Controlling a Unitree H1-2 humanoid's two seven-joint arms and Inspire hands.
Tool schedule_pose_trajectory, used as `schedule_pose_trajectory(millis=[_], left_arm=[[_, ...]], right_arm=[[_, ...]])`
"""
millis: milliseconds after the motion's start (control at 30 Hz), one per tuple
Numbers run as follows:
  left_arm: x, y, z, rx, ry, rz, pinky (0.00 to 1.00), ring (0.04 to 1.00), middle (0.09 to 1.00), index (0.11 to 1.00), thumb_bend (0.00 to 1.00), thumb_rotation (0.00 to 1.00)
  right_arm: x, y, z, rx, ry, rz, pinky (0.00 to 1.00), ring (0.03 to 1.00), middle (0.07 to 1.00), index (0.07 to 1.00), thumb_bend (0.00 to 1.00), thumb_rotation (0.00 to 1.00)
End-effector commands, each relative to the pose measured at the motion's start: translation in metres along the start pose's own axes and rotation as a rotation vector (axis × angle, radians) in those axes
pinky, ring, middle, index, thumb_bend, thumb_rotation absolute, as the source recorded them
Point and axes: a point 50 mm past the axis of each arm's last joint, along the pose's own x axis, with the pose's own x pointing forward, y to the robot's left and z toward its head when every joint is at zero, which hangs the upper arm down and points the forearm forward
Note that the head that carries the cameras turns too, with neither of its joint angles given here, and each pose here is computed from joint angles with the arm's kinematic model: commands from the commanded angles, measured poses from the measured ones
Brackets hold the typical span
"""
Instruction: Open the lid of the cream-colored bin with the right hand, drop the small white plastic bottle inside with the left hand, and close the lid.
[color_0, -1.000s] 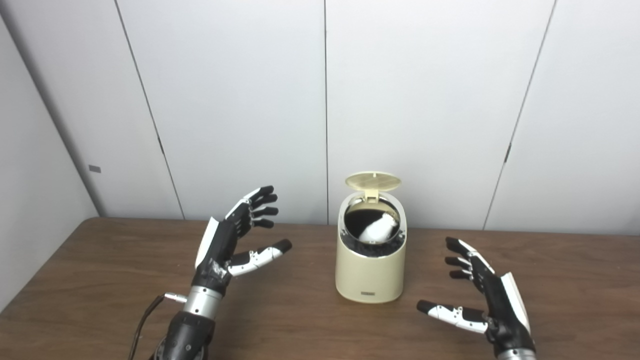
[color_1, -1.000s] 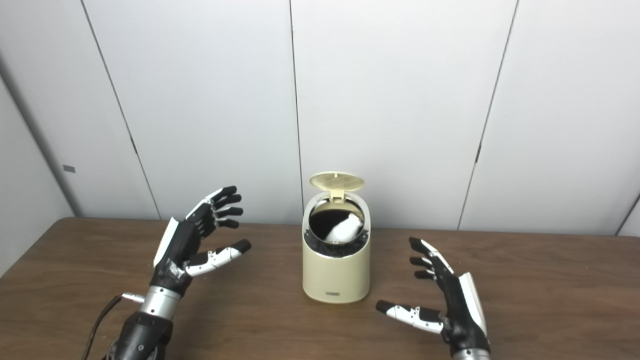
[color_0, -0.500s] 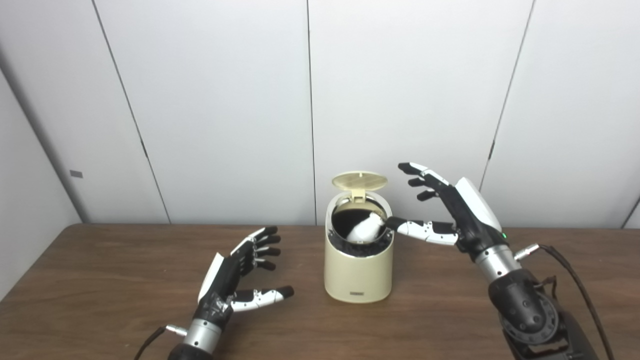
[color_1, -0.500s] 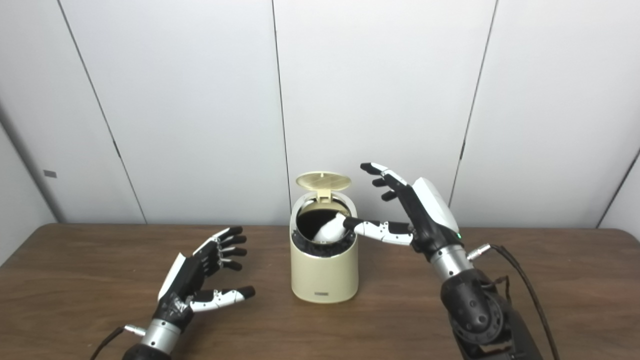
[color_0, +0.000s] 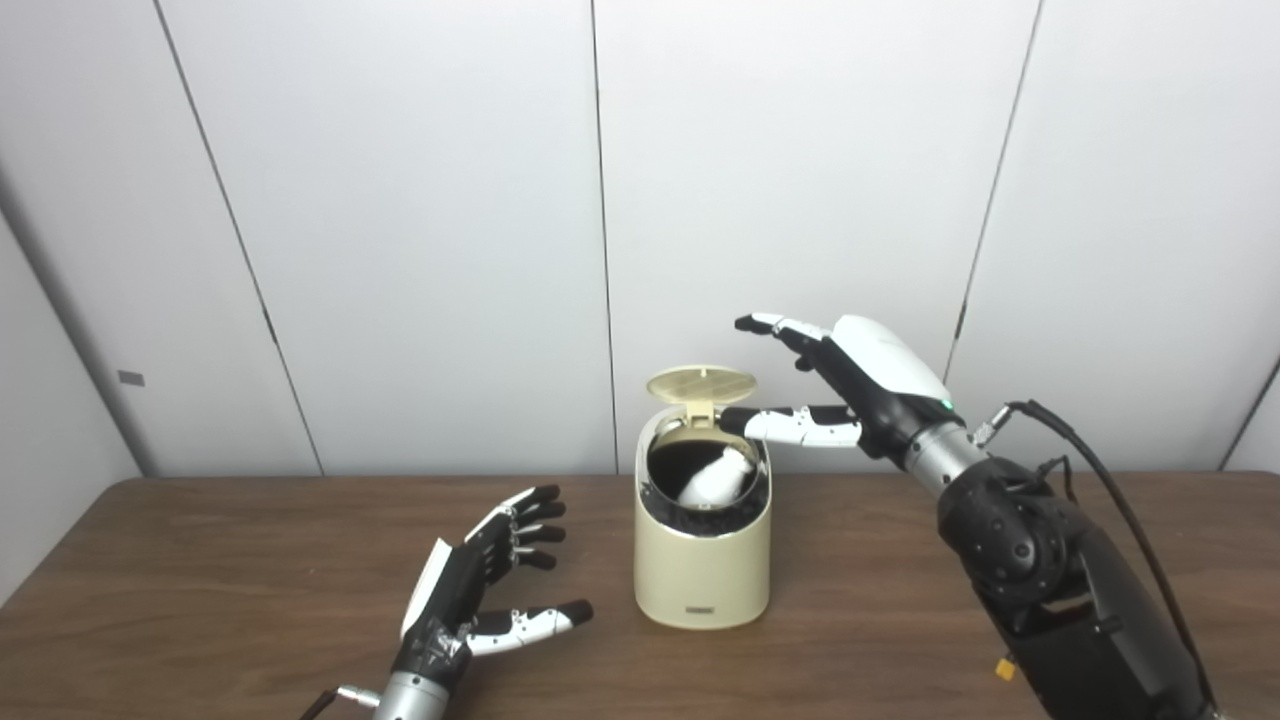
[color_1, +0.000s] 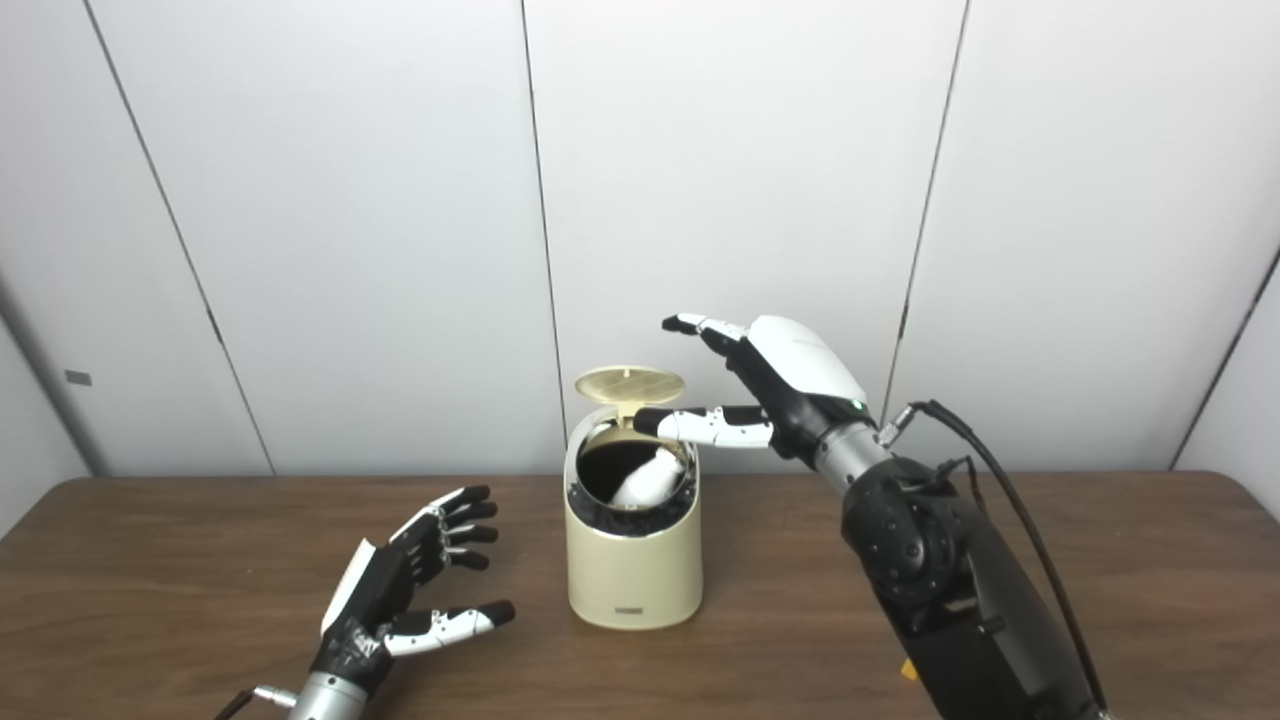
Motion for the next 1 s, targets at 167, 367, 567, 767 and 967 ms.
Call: schedule_pose_trajectory(millis=[167,367,567,767,967], left_arm=[[0.006,-0.006,0.005,-0.005,-0.049,0.002,0.65,0.750,0.827,0.857,0.79,0.06],[0.007,-0.008,0.004,0.004,-0.045,0.005,0.65,0.741,0.821,0.856,0.81,0.09],[0.007,-0.007,0.004,-0.004,-0.038,0.014,0.65,0.756,0.829,0.856,0.81,0.08],[0.007,-0.003,0.007,0.009,-0.044,0.013,0.63,0.740,0.819,0.857,0.82,0.09],[0.007,0.001,0.009,0.008,-0.049,0.018,0.63,0.744,0.816,0.860,0.82,0.10]], right_arm=[[0.016,-0.025,0.026,-0.055,-0.104,-0.011,0.75,0.855,0.839,0.794,0.67,0.76],[0.015,-0.020,0.032,-0.056,-0.131,0.012,0.77,0.852,0.780,0.729,0.69,0.77],[0.010,-0.018,0.038,-0.016,-0.143,0.007,0.79,0.837,0.759,0.684,0.68,0.75],[0.008,-0.018,0.043,-0.023,-0.187,-0.002,0.73,0.786,0.730,0.671,0.66,0.75],[0.004,-0.020,0.043,-0.048,-0.177,0.012,0.77,0.824,0.744,0.678,0.65,0.73]])
